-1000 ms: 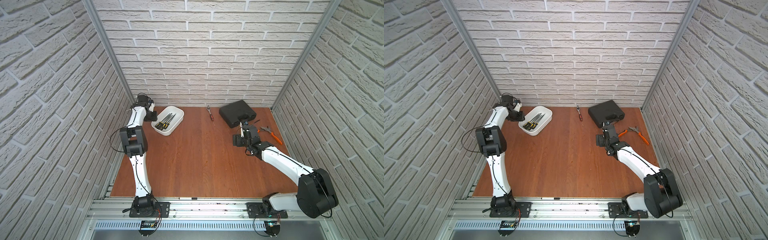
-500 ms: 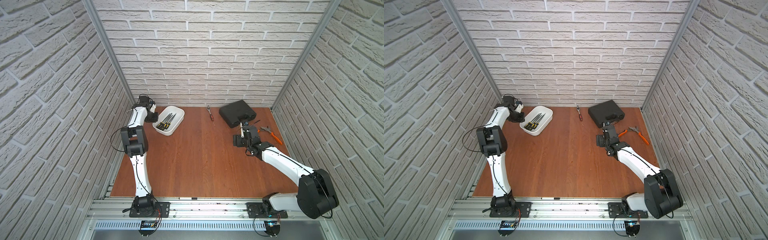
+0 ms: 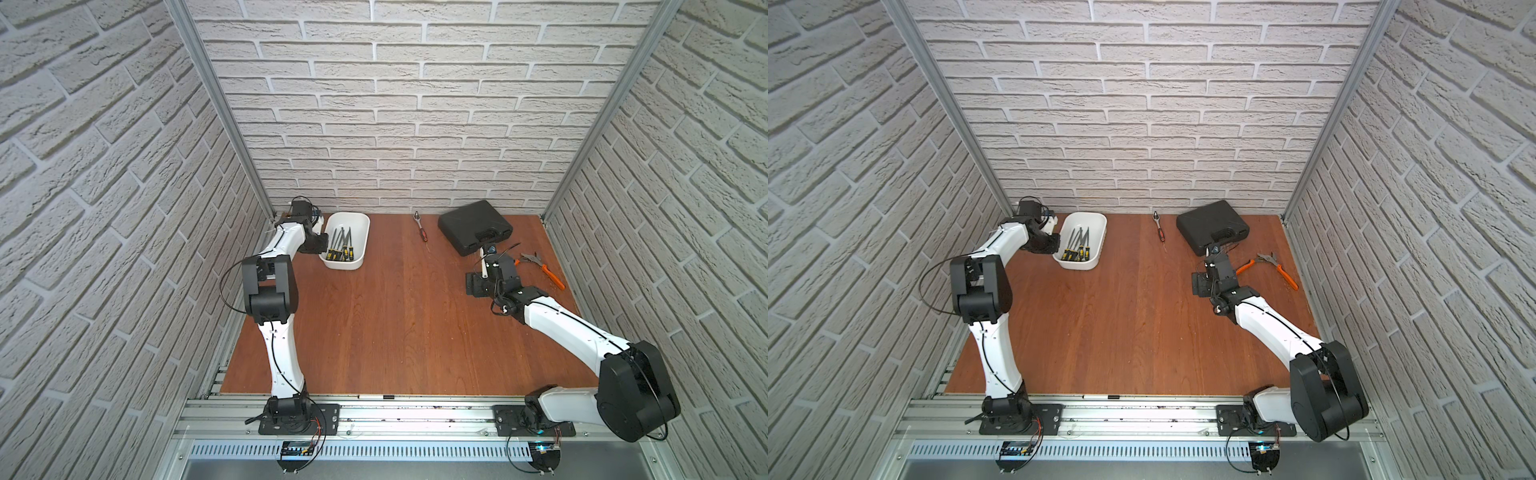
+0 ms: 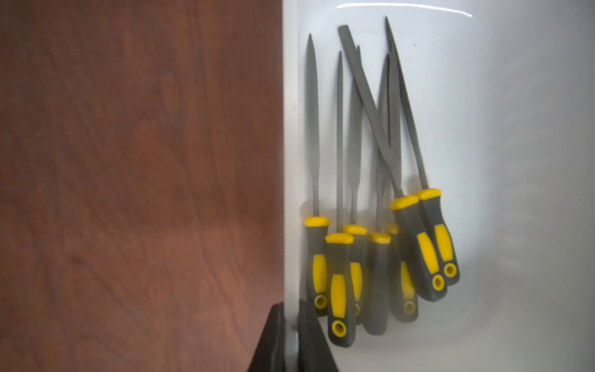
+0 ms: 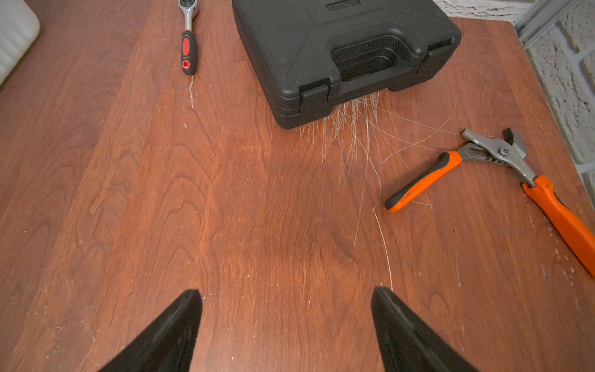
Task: Take the file tool out of the storage box
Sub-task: Move the storage box to the center of the board.
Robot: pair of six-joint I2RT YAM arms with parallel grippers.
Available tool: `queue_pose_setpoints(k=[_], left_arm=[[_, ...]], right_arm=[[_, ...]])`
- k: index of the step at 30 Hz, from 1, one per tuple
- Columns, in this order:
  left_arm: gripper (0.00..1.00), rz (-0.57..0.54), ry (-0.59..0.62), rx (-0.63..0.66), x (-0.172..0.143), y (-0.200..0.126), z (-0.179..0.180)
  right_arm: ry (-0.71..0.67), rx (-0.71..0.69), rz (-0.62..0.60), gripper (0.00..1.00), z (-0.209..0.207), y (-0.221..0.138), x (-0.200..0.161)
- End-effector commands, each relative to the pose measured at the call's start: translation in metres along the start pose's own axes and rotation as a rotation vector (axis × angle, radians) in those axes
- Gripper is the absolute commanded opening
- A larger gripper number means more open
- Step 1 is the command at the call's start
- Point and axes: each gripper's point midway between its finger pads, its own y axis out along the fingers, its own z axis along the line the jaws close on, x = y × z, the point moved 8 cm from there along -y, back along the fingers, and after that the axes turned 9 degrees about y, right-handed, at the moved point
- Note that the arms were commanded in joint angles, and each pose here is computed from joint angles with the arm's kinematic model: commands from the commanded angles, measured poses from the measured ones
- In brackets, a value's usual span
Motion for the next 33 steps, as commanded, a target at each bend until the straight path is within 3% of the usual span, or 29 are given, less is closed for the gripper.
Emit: queue_pose_setpoints(k=[1, 7, 14, 28, 32, 33], left_arm=[[0.03, 0.067, 0.0, -0.04, -0.027, 0.003, -0.032], [0.03, 0.071, 0.074, -0.067, -0.061, -0.018, -0.074], [0.02, 0.081, 0.28, -0.155, -0.09, -0.044, -0.109], [0.0, -0.055, 0.716, -0.327, -0.1, -0.048, -0.164], [0.29, -0.11, 0.74, -0.323, -0.084, -0.052, -0.166], [0.64, -0.136, 0.73, -0.315, -0.079, -0.054, -0.166]], right_arm=[[0.01, 0.035, -0.058, 0.87, 0.007, -0.01, 0.011], [-0.022, 0.067, -0.062, 0.87, 0.017, -0.014, 0.013], [-0.029, 0.082, -0.057, 0.87, 0.023, -0.012, 0.012], [-0.071, 0.177, -0.036, 0.88, 0.039, -0.016, 0.015], [-0.117, 0.274, -0.002, 0.91, 0.051, -0.018, 0.019], [-0.141, 0.301, 0.007, 0.93, 0.055, -0.019, 0.021]])
